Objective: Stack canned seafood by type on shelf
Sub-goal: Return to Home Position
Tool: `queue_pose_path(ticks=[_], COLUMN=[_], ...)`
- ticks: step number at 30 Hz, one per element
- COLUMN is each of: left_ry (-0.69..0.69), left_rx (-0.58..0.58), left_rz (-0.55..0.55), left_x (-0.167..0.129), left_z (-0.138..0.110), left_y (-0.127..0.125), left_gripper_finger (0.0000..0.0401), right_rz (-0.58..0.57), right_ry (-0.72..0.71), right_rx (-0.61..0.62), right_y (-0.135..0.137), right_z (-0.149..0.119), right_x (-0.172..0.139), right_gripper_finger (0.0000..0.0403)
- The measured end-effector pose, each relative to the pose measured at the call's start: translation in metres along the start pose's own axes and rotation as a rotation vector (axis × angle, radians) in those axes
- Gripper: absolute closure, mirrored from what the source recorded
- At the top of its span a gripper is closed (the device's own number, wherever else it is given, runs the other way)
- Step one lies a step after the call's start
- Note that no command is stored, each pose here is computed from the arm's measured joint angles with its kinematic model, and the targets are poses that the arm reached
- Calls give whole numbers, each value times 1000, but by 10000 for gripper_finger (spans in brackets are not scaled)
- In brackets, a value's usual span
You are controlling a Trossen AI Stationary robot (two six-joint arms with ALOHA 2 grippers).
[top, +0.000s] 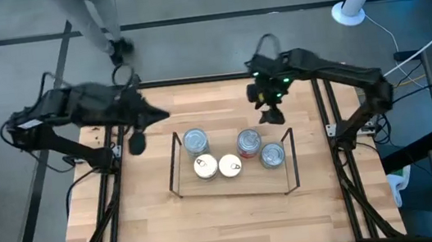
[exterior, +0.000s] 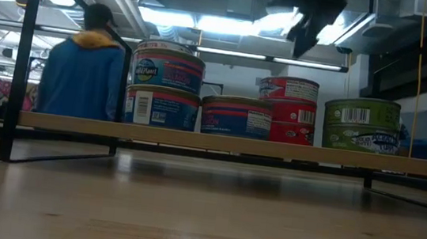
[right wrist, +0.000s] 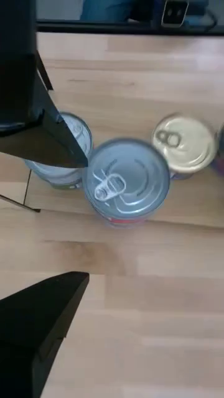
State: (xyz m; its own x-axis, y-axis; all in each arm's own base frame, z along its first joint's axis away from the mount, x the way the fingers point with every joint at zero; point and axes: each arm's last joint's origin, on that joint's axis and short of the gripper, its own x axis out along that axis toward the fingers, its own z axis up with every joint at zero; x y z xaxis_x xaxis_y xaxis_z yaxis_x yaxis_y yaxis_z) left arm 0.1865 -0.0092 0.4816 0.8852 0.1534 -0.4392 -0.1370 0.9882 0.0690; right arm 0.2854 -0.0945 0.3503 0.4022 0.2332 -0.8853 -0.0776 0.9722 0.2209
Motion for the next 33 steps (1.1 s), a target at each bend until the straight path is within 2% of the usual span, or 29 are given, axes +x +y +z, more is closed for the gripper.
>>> queue_pose_path(ticks=[3,7,10,13,17,22,30,33], left_ry=[4,-57,-118,-170,-236,-339,-443,-455], left_rx=[-28,-51,-38,-38,-66,-103,-117,-73], left_rz=[37,90,74,63,57,48,56,77], left_x=[-12,-18,-16,-10,1,9,5,9], left_z=[-28,-71,-104,-138,-183,-227,-268,-278], left_y=[-4,-5,-6,-5,-4,-3,4,4], left_gripper_finger=[388,388,388,388,388,388,388,388], right_rz=[-35,-118,-173,-210,-244,-243,-266,-239], right_ry=[-71,-182,-330,-479,-554,-636,-900,-980], right_rx=[-32,-70,-129,-198,-179,-87,85,122], right_y=[14,33,46,57,65,69,72,72], right_z=[-10,-29,-43,-60,-91,-136,-204,-221], right_x=[-27,-67,-91,-102,-95,-68,-24,-8], right_gripper_finger=[116,116,116,116,116,116,116,116])
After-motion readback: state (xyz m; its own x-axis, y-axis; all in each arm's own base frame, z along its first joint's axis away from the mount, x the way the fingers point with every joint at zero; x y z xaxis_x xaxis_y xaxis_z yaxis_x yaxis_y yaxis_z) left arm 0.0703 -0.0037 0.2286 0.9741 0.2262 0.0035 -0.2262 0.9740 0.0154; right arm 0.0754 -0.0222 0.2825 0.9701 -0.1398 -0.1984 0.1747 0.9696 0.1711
